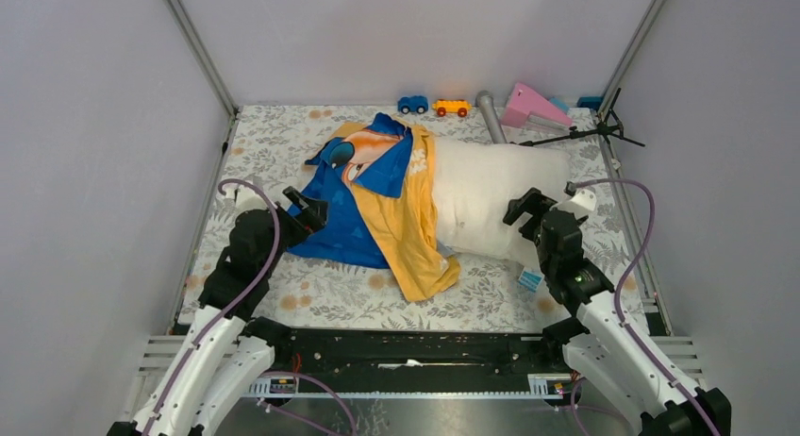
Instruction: Remove the pillowcase from the pillow
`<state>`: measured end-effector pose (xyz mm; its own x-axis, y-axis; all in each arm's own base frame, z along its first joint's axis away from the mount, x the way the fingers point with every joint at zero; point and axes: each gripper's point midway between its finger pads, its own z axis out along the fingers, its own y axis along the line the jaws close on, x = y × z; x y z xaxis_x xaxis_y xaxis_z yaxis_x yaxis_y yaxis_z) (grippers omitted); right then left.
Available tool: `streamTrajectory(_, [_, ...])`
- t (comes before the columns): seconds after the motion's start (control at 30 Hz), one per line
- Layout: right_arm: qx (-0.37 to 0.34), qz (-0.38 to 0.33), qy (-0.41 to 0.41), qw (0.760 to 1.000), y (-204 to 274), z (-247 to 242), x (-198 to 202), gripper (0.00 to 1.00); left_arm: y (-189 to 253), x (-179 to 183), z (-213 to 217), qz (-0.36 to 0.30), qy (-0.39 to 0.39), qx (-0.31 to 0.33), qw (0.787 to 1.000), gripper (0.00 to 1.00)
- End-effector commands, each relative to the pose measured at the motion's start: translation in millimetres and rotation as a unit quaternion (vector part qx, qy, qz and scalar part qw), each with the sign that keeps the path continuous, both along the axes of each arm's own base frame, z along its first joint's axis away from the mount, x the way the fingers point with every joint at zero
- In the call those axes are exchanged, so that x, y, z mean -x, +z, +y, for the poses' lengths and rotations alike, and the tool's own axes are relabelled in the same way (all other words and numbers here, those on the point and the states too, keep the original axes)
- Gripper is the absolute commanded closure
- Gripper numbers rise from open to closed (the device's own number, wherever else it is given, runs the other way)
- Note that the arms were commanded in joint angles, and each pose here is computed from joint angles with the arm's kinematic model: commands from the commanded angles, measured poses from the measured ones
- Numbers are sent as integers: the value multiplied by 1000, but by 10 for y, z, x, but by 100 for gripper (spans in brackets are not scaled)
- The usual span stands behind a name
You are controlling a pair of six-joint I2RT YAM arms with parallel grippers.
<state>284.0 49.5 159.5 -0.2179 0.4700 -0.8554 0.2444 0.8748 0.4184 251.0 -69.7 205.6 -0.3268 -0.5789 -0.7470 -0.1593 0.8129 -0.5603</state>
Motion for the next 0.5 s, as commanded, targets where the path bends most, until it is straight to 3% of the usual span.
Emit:
streamTrajectory(0.0, [-1, 11, 99, 995, 288, 341, -24, 0, 532, 121, -608, -60, -148, 108, 981, 1])
streamTrajectory(0.13, [-3, 21, 143, 989, 469, 494, -15, 0, 549, 213, -816, -65, -177, 149, 971, 1])
streamTrajectory(0.27, [-2, 45, 182, 982, 582, 625, 6, 0, 497, 205, -1017, -53, -181, 128, 974, 1])
streamTrajectory(0.47, [18, 56, 181, 982, 632, 599, -28, 0, 414, 295, -1748, -30, -236, 53, 970, 1])
